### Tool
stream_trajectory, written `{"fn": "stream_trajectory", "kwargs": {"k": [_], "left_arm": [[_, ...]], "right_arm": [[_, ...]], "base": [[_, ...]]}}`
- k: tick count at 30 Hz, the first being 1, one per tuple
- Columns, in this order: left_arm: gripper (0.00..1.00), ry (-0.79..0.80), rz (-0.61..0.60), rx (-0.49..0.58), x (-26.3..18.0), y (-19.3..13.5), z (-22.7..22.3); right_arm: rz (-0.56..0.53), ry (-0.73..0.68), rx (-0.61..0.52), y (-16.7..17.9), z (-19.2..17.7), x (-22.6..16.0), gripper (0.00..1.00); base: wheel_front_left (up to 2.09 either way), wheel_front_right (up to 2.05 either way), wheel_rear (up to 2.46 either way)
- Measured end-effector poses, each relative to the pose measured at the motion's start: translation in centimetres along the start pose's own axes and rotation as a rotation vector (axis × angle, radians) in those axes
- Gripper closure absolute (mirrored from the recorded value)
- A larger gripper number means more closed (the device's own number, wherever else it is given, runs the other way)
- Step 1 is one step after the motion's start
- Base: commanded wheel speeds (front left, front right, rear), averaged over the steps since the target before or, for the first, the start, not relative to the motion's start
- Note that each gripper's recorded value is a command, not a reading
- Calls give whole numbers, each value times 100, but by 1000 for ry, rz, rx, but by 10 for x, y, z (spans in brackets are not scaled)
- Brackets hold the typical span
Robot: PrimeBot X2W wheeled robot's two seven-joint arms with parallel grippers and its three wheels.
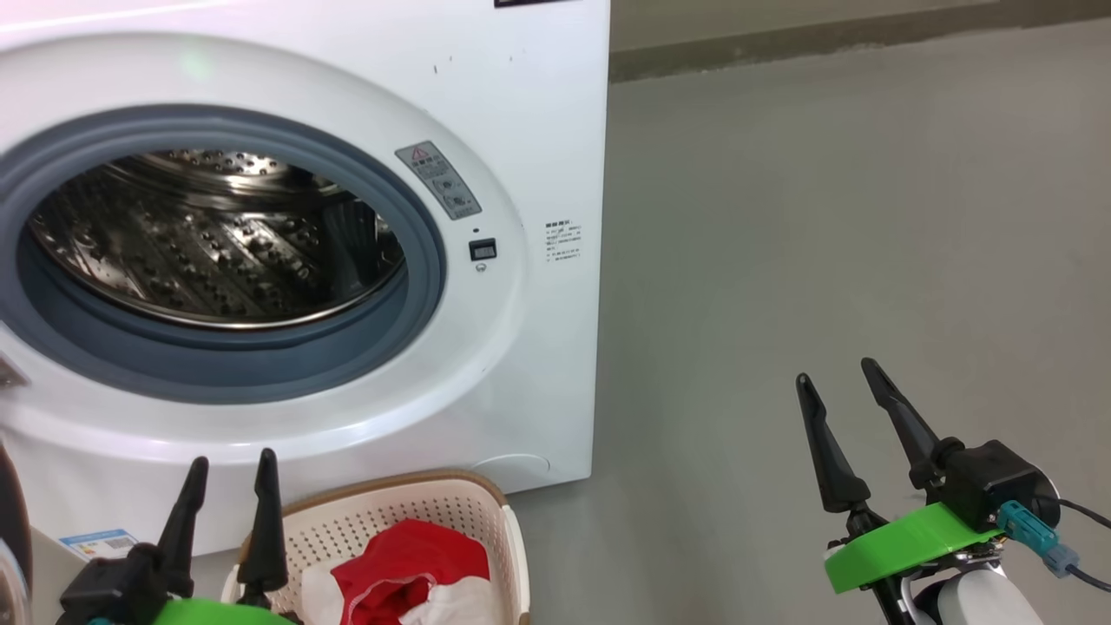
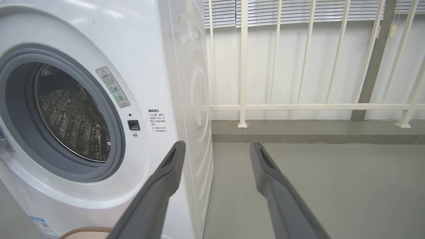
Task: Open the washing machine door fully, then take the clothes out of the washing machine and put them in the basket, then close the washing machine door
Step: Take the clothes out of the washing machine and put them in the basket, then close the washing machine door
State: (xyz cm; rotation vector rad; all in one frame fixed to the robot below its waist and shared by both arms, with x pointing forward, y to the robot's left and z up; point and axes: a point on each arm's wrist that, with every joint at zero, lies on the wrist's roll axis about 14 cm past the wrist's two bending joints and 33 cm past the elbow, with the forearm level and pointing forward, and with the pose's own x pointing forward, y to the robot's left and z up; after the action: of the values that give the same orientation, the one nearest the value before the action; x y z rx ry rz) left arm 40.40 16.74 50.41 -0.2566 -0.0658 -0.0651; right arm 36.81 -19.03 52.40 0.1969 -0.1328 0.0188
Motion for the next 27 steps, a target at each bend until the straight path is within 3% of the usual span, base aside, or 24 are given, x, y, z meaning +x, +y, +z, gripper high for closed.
{"fn": "stream_trajectory", "kwargs": {"k": [27], "left_arm": [[0, -20, -13, 84, -39, 0, 10]], "right_arm": [[20, -30, -1, 8, 9, -19, 0]], "base": [[0, 0, 0]]}}
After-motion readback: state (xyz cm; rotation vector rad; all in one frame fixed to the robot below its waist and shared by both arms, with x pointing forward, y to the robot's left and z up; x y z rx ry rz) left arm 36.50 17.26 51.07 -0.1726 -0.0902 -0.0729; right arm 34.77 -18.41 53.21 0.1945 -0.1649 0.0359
